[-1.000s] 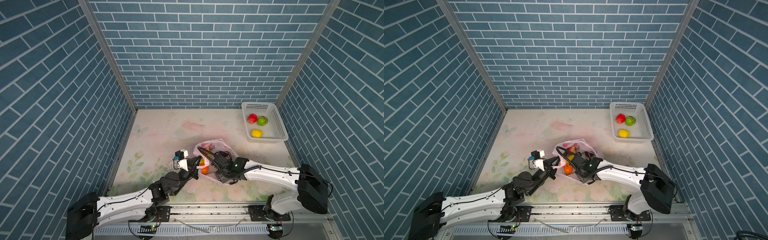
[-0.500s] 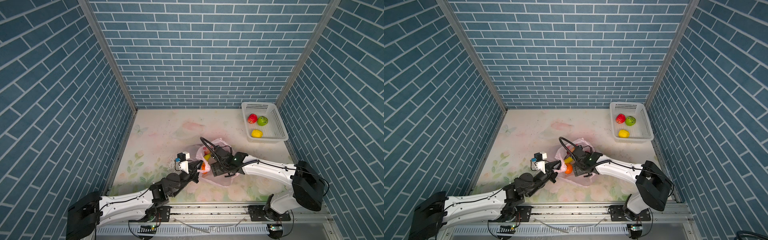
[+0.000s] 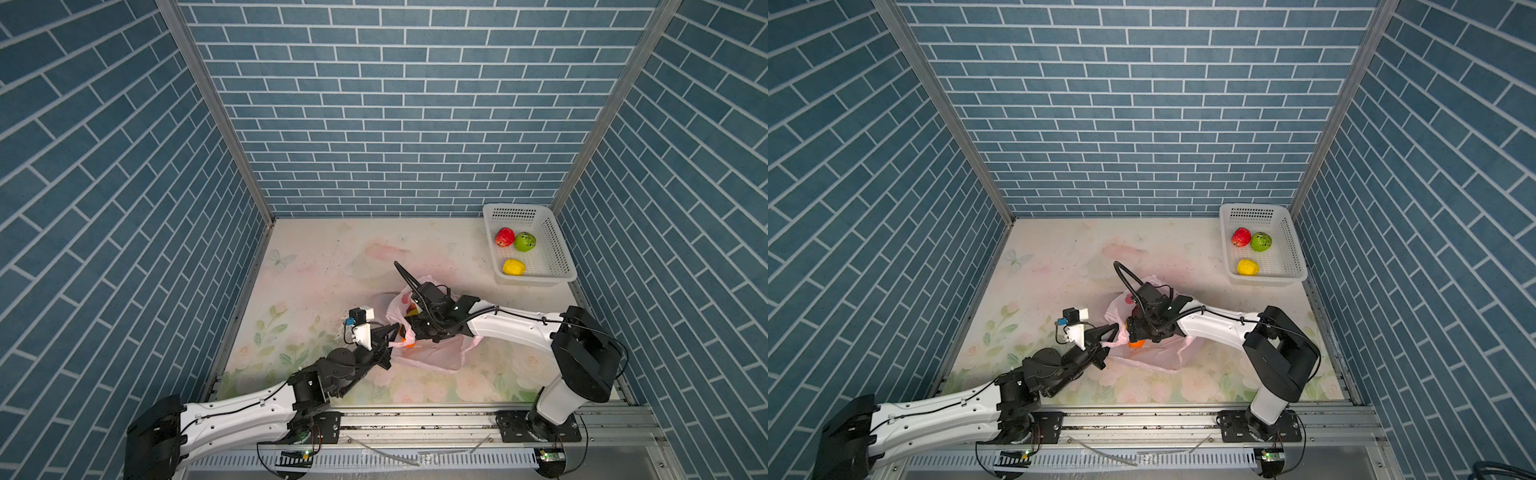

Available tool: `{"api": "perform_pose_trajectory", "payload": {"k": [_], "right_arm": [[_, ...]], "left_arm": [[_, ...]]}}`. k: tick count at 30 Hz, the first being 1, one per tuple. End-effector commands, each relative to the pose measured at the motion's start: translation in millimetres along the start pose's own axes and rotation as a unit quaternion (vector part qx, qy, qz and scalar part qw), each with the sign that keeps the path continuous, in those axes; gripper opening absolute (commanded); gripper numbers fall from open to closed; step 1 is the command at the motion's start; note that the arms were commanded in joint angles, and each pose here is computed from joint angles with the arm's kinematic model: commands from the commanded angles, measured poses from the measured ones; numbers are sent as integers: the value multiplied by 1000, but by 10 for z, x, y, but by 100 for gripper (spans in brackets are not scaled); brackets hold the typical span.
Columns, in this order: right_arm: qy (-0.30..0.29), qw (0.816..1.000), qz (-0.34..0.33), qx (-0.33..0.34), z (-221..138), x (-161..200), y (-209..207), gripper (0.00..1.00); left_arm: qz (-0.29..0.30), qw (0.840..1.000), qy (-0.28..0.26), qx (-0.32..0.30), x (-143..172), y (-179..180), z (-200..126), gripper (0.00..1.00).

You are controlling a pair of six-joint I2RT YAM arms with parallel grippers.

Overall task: Untie the knot of the plastic bag and take out the fruit
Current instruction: Pick up the fruit from the plastic bag.

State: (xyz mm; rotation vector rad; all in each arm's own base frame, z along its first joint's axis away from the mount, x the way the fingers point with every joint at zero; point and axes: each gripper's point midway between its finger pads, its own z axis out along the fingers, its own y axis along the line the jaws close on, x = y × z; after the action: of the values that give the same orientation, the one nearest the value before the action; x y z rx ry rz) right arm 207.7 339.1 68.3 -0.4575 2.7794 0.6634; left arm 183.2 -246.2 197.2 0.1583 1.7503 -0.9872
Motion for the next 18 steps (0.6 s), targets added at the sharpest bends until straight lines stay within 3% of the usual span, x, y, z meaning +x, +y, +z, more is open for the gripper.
{"api": "perform_pose_trajectory", "payload": {"k": [1, 18], "right_arm": [[14, 999, 30, -40, -62, -45, 208, 81], [91, 995, 19, 36, 322, 169, 110, 79]], "left_arm": [[3, 999, 26, -21, 158, 147, -35, 8], [9, 998, 50, -43, 230, 242, -93, 8]]}}
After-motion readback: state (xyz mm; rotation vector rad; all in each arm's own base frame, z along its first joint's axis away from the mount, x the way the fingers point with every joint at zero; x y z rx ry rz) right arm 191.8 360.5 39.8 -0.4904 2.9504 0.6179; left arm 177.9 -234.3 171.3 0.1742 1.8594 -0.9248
